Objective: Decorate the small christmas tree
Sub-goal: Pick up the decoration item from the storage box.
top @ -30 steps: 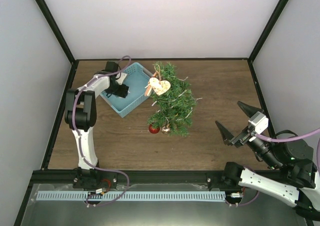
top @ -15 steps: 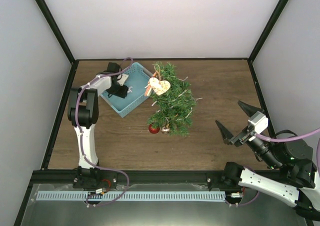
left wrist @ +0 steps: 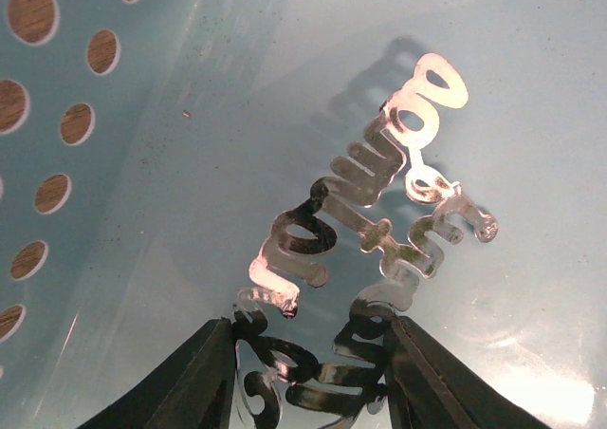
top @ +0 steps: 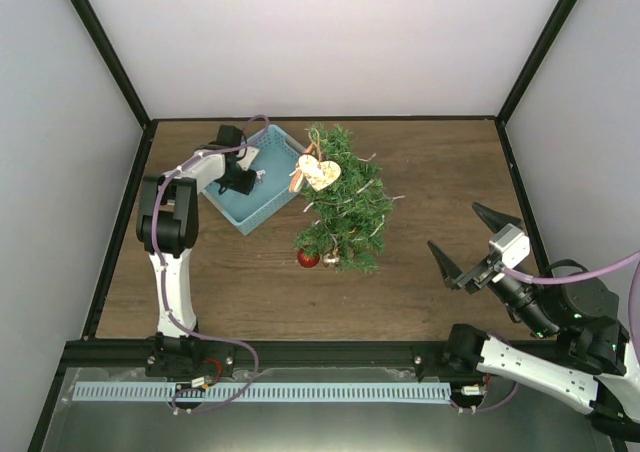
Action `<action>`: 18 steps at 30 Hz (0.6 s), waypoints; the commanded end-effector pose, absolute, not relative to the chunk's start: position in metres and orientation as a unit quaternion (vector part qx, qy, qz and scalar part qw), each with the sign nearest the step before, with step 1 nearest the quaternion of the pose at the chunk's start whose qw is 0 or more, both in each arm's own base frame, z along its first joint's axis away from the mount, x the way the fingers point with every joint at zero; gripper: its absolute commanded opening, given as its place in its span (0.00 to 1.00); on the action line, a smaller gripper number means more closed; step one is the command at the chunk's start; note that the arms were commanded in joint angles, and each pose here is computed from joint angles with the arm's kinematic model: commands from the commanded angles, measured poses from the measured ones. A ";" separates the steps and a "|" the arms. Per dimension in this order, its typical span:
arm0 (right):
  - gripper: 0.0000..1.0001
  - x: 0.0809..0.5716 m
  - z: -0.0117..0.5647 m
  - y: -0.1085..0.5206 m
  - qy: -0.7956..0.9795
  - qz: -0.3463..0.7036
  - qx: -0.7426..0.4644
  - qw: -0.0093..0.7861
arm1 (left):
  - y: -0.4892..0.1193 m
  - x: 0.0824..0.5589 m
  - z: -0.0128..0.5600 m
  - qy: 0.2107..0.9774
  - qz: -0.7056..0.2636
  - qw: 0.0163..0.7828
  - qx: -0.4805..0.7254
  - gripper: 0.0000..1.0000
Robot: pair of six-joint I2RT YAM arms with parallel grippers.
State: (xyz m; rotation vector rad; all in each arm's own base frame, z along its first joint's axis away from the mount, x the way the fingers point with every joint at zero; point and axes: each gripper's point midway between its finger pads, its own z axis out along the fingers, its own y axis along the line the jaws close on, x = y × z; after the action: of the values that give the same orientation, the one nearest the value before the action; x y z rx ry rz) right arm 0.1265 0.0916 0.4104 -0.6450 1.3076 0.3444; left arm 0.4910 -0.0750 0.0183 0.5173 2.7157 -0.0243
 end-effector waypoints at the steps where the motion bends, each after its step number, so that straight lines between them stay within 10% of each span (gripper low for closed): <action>1: 1.00 0.126 0.417 0.082 0.589 0.153 -0.277 0.744 | -0.067 0.458 -0.012 0.976 0.003 0.115 0.184 0.44; 18: 1.00 0.125 0.417 0.082 0.586 0.156 -0.278 0.745 | -0.068 0.457 0.003 0.976 0.005 0.129 0.178 0.40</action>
State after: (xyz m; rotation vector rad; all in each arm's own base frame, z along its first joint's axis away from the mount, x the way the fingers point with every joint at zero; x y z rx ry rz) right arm 0.1268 0.0915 0.4087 -0.6436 1.3087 0.3431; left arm 0.4860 -0.0735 0.0204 0.4986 2.7248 -0.0028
